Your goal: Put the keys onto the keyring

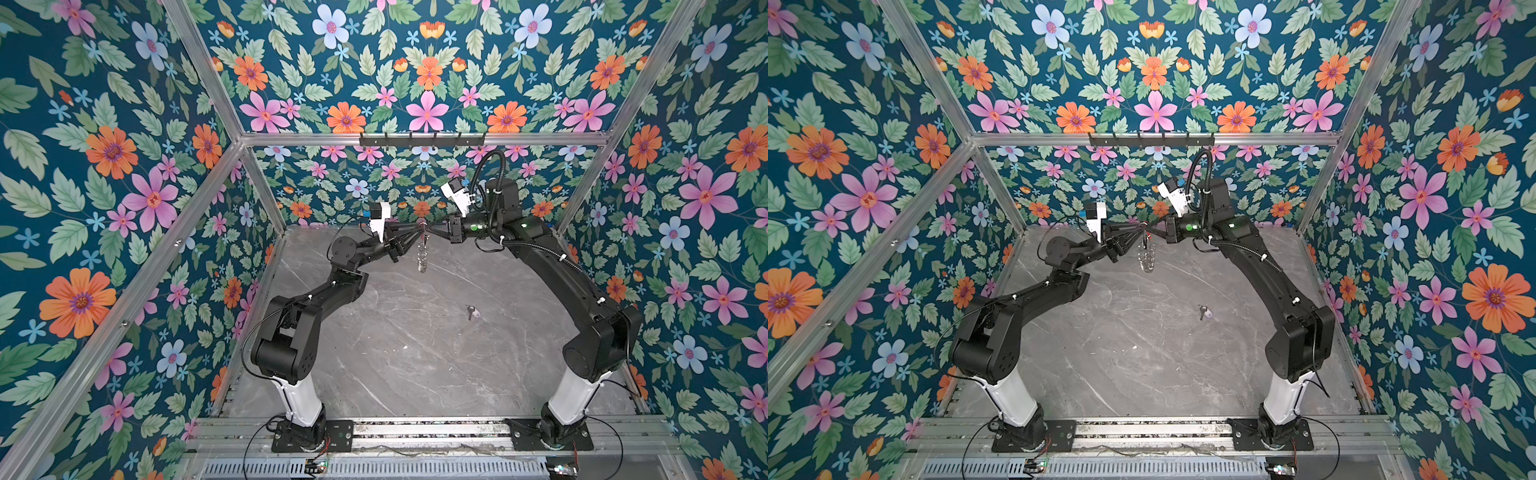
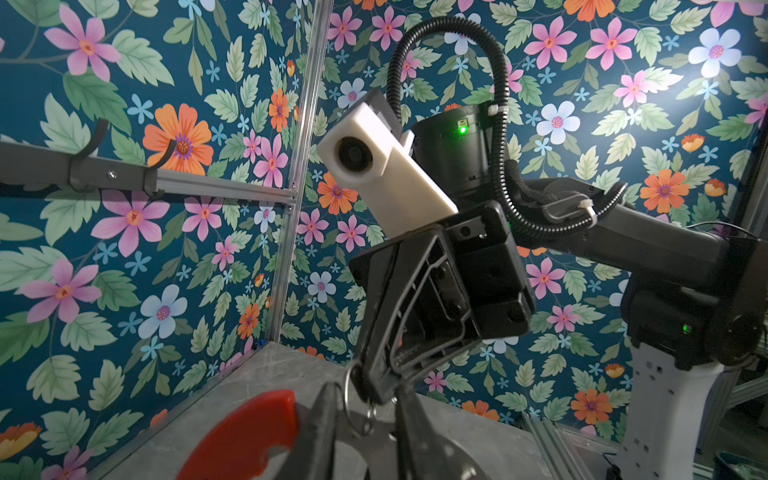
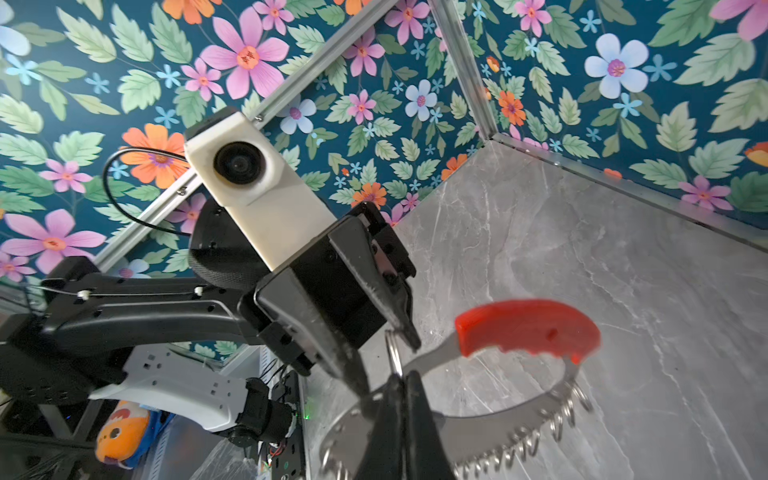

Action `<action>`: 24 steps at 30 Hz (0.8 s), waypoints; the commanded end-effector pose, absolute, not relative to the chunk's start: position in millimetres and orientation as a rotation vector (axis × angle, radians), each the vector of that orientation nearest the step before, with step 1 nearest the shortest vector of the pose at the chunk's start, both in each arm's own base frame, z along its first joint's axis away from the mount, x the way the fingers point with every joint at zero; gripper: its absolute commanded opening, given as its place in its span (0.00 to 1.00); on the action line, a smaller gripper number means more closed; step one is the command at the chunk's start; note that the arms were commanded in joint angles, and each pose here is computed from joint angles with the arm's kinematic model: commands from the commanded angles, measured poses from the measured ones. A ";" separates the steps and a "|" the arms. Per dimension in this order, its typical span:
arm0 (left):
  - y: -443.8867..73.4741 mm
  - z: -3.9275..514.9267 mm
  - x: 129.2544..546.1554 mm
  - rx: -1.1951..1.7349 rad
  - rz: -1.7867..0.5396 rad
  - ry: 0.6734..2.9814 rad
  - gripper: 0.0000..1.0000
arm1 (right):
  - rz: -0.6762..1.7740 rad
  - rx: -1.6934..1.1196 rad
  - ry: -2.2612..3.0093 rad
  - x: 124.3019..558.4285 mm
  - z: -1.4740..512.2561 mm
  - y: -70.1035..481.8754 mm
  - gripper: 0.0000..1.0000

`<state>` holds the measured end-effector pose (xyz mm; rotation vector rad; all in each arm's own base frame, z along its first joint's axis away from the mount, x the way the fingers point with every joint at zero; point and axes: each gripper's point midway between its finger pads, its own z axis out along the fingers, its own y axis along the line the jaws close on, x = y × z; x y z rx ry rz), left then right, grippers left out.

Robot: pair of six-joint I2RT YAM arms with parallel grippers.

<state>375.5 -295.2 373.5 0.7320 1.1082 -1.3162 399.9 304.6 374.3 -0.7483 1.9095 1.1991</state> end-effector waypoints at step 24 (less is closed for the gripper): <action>-295.5 302.8 384.4 1.127 -0.932 1.340 0.31 | 0.348 -1.220 2.005 402.0 303.1 294.3 0.00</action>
